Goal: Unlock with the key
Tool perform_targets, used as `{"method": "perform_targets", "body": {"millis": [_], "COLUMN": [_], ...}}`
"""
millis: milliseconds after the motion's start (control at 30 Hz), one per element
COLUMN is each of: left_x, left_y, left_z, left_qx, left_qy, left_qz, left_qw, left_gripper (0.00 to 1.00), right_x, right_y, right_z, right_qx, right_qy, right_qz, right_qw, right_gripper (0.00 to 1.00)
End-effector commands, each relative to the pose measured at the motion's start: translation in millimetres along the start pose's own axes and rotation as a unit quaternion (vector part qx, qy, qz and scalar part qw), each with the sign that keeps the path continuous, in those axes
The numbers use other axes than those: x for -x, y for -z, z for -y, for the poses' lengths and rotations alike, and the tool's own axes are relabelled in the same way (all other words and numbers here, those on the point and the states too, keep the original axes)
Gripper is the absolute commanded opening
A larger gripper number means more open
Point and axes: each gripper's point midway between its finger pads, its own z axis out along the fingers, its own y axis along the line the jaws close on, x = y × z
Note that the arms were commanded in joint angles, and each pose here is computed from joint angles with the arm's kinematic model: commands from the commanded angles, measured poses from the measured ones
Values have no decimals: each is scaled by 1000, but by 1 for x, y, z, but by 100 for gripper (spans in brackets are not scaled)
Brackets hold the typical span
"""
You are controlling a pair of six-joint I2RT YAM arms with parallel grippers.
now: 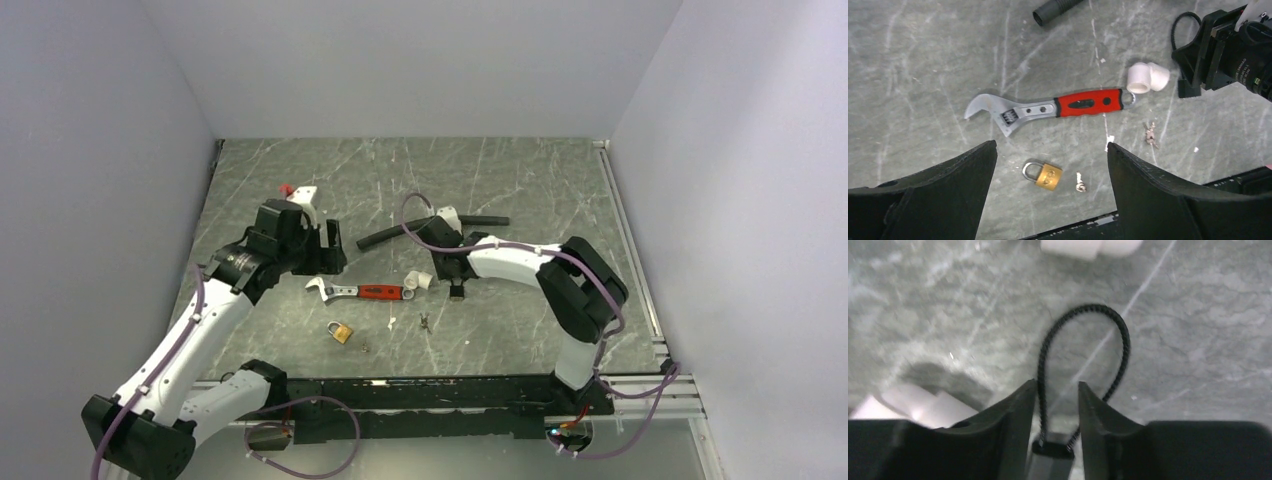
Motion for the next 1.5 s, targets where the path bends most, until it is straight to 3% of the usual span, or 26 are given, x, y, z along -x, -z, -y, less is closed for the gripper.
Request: {"method": "perform_targets", "body": {"millis": [0, 133, 233, 333, 400, 633, 867, 1033, 1200, 1467], "left_x": [-5, -15, -30, -36, -40, -81, -114, -141, -154, -172], "left_y": [-1, -8, -20, -27, -32, -66, -90, -102, -105, -125], "left_z": [24, 42, 60, 67, 73, 109, 156, 163, 184, 177], "left_qx": [-43, -58, -57, -40, -43, -43, -1, 51, 14, 46], "left_qy": [28, 25, 2, -24, -38, -66, -99, -119, -143, -177], "left_qz": [0, -9, -39, -50, -48, -75, -83, -104, -113, -131], "left_qw": [999, 998, 998, 998, 997, 994, 992, 986, 983, 974], "left_gripper": [87, 83, 81, 80, 75, 70, 62, 60, 55, 46], "right_x": [5, 20, 18, -8, -28, -56, -54, -50, -54, -55], "right_y": [32, 65, 89, 103, 106, 112, 138, 152, 150, 145], "right_z": [8, 8, 5, -17, -25, 21, 86, 100, 102, 97], "right_qx": [24, 55, 94, 176, 188, 73, -41, -44, -47, -42], "right_qy": [1, -29, -50, -53, -73, -179, -268, -291, -287, -282], "right_qz": [14, 35, 45, 29, 3, 15, 77, 106, 105, 99], "right_qw": [1000, 997, 993, 983, 979, 981, 959, 950, 951, 953], "right_gripper": [49, 63, 65, 65, 65, 61, 60, 61, 61, 61]}}
